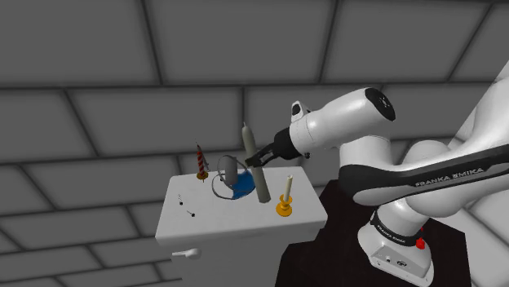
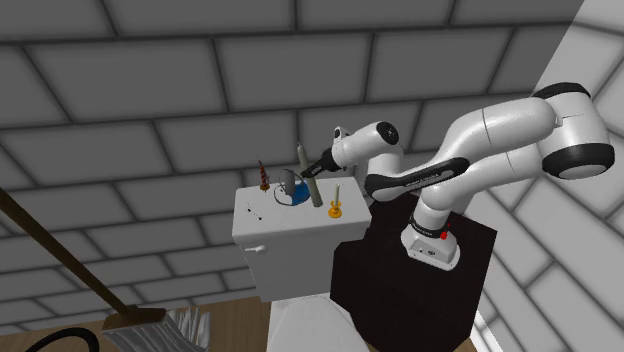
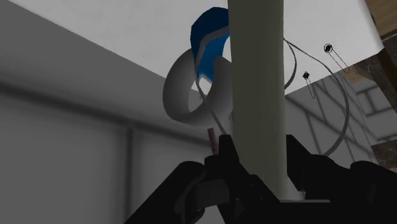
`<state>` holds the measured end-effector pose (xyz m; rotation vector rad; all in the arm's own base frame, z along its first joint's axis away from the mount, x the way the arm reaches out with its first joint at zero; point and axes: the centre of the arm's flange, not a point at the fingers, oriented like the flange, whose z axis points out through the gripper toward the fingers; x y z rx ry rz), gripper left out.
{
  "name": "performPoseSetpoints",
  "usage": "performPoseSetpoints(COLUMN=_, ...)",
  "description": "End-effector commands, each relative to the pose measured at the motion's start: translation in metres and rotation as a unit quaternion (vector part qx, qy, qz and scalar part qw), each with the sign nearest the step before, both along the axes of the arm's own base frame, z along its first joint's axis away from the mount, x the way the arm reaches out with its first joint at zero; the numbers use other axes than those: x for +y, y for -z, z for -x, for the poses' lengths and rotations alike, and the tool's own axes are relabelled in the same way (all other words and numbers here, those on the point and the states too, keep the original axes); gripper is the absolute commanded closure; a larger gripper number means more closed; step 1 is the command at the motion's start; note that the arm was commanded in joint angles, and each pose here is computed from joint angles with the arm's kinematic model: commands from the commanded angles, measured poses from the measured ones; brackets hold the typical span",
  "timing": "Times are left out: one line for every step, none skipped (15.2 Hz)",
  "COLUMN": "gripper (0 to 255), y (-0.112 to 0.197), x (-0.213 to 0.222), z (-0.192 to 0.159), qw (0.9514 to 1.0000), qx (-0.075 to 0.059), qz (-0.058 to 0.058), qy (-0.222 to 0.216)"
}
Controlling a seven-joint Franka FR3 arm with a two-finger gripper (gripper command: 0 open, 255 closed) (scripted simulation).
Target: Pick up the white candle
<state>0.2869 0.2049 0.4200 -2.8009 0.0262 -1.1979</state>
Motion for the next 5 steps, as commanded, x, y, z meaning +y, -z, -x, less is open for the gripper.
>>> performPoseSetpoints(gripper=255, y=-0.011, x=0.000, z=-0.001, qw=1.0000, qx=0.000, qz=0.000, qy=0.000)
performPoseSetpoints(gripper=255, y=-0.016, x=0.000, z=-0.001, qw=1.0000, qx=0.000, qz=0.000, qy=0.000)
performPoseSetpoints(gripper=255, y=-0.021, x=0.000, z=-0.001, qw=1.0000, qx=0.000, qz=0.000, qy=0.000)
performPoseSetpoints(gripper=255, y=-0.022, x=0.000, z=-0.001, qw=1.0000, qx=0.000, qz=0.000, qy=0.000)
performPoseSetpoints(gripper=255, y=-0.022, x=0.000, z=-0.001, qw=1.0000, qx=0.000, qz=0.000, qy=0.000)
